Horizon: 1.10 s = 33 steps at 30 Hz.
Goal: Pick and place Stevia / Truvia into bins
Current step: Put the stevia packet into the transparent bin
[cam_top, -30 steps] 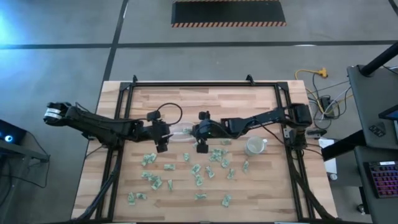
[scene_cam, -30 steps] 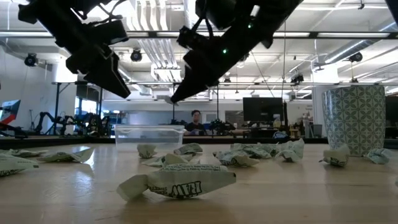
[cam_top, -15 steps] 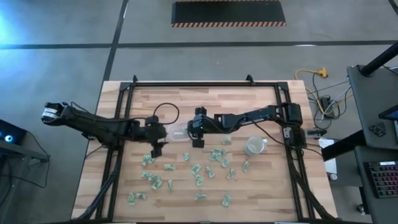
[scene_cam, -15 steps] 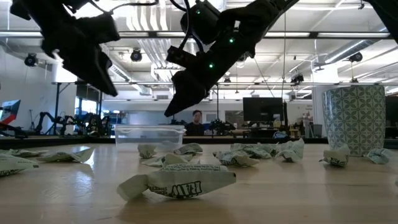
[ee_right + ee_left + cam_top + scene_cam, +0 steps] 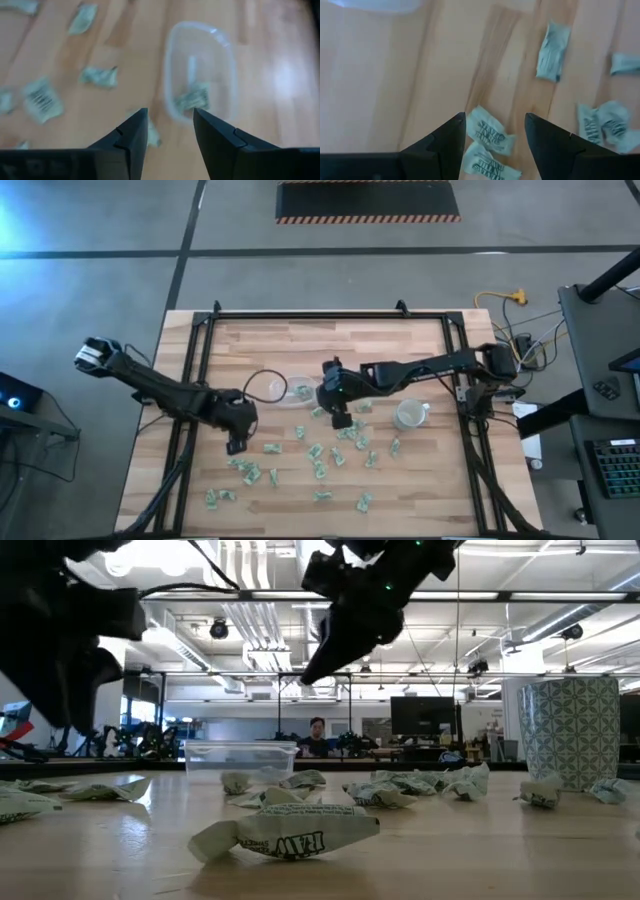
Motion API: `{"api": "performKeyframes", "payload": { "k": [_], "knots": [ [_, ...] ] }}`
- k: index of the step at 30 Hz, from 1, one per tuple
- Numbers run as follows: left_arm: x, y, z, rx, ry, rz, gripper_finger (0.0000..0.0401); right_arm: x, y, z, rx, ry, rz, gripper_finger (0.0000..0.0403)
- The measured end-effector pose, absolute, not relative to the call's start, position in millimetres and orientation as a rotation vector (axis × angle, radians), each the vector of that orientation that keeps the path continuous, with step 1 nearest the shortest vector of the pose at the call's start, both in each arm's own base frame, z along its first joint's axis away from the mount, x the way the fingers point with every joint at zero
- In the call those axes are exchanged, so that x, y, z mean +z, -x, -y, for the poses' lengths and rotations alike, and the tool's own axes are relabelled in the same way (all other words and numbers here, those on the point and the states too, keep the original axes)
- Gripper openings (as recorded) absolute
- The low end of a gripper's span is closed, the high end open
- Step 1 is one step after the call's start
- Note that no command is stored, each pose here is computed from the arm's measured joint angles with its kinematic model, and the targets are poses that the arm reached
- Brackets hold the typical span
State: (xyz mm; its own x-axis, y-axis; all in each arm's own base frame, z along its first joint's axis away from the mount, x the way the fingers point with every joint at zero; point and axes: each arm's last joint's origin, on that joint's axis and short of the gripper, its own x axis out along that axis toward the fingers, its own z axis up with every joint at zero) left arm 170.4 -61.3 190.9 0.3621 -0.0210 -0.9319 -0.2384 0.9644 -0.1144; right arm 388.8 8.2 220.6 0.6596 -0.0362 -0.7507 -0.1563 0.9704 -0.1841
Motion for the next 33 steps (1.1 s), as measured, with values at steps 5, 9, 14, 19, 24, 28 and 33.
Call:
{"api": "performKeyframes", "payload": {
  "k": [5, 9, 14, 19, 24, 28, 33],
  "knots": [
    [172.8, -176.5, 69.8, 0.172, 0.211, -1.294, 0.0187, 215.9, -381.9, -21.2, 0.184, 0.235, -0.919, 0.0139],
    [158.8, -180.8, 71.9, 0.210, 0.185, -1.371, 0.0187, 212.6, -376.2, -32.6, 0.225, 0.240, -0.975, 0.0133],
    [149.0, -183.7, 73.3, 0.225, 0.168, -1.422, 0.0186, 213.2, -373.0, -47.5, 0.240, 0.219, -0.986, 0.0127],
    [145.4, -185.4, 75.0, 0.207, 0.184, -1.446, 0.0149, 211.9, -368.4, -64.4, 0.274, 0.226, -1.008, 0.0121],
    [144.8, -185.6, 75.9, 0.186, 0.195, -1.460, 0.0063, 208.8, -358.8, -83.0, 0.291, 0.201, -1.079, 0.0113],
    [147.1, -184.6, 75.5, 0.171, 0.189, -1.457, 0.0009, 206.1, -349.2, -98.8, 0.292, 0.174, -1.147, 0.0105],
    [164.3, -191.9, 78.4, 0.105, 0.186, -1.363, 0.0004, 204.8, -338.7, -121.3, 0.301, 0.146, -1.190, 0.0094]
  ]
}}
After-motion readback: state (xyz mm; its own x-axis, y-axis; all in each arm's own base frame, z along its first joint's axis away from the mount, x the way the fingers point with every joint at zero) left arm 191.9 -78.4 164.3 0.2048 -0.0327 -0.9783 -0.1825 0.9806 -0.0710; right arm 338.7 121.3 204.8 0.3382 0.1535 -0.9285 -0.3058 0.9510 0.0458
